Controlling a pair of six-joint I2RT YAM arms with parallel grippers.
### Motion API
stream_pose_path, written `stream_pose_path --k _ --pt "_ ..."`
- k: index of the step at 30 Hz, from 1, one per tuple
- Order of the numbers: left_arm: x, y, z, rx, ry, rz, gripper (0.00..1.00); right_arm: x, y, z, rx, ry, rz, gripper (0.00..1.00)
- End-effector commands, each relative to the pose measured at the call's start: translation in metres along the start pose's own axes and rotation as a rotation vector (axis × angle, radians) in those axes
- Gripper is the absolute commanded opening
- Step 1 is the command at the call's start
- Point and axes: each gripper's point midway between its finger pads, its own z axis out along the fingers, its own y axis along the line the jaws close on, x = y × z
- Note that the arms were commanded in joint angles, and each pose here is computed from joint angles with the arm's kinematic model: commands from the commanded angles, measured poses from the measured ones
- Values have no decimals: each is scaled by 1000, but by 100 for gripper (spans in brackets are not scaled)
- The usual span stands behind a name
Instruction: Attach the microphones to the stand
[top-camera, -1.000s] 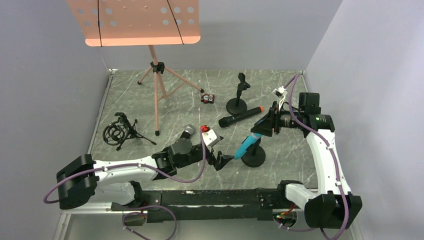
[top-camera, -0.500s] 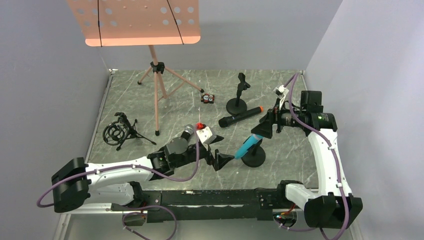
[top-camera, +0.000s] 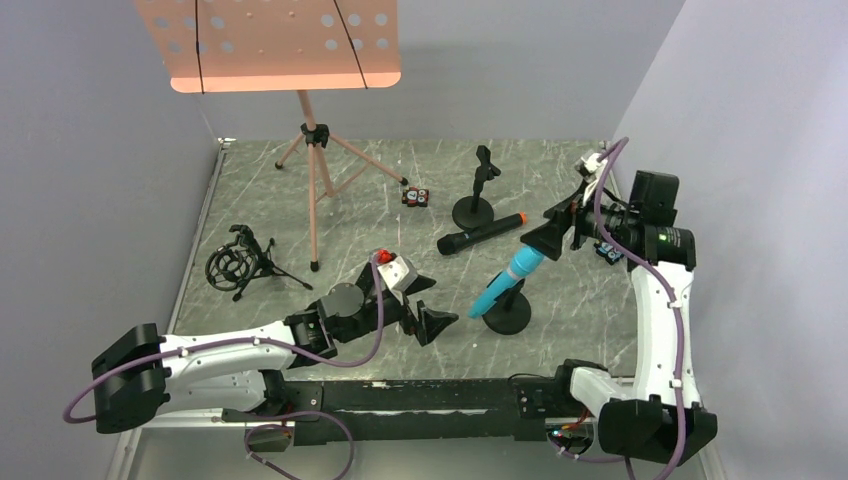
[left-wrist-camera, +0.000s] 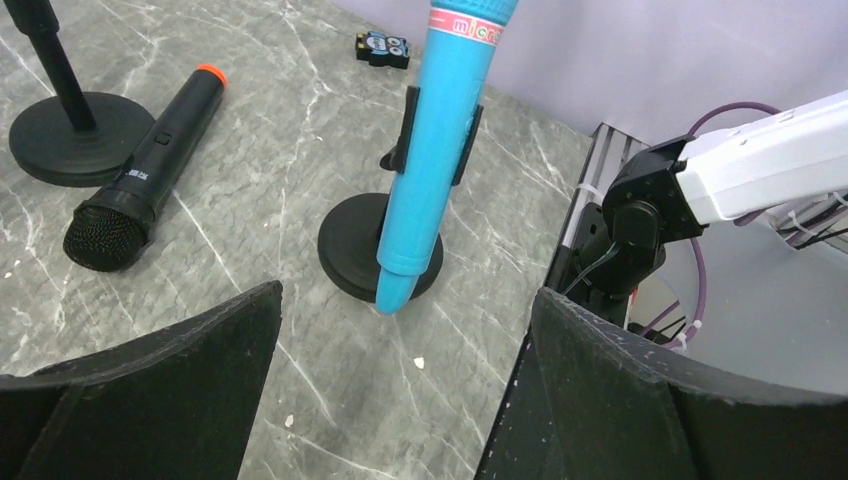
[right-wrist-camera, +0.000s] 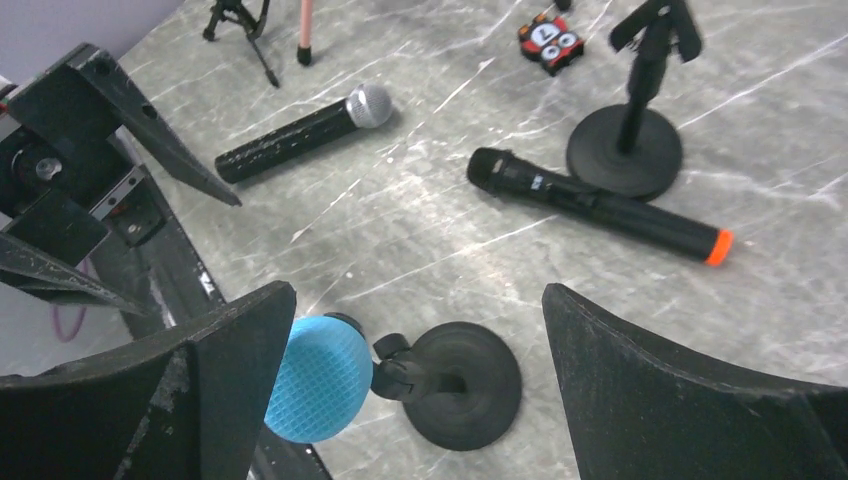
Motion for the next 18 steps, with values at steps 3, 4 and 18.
stream_pose_path --k 3,4,18 --pt "-9 -11 6 51 12 33 99 -44 -3 -17 -8 -165 -155 100" --pt "-8 -11 8 57 27 47 99 -47 -1 -18 -29 -185 -150 100" --pt "-5 -34 58 182 157 238 99 -47 -6 -27 -123 -336 -56 100"
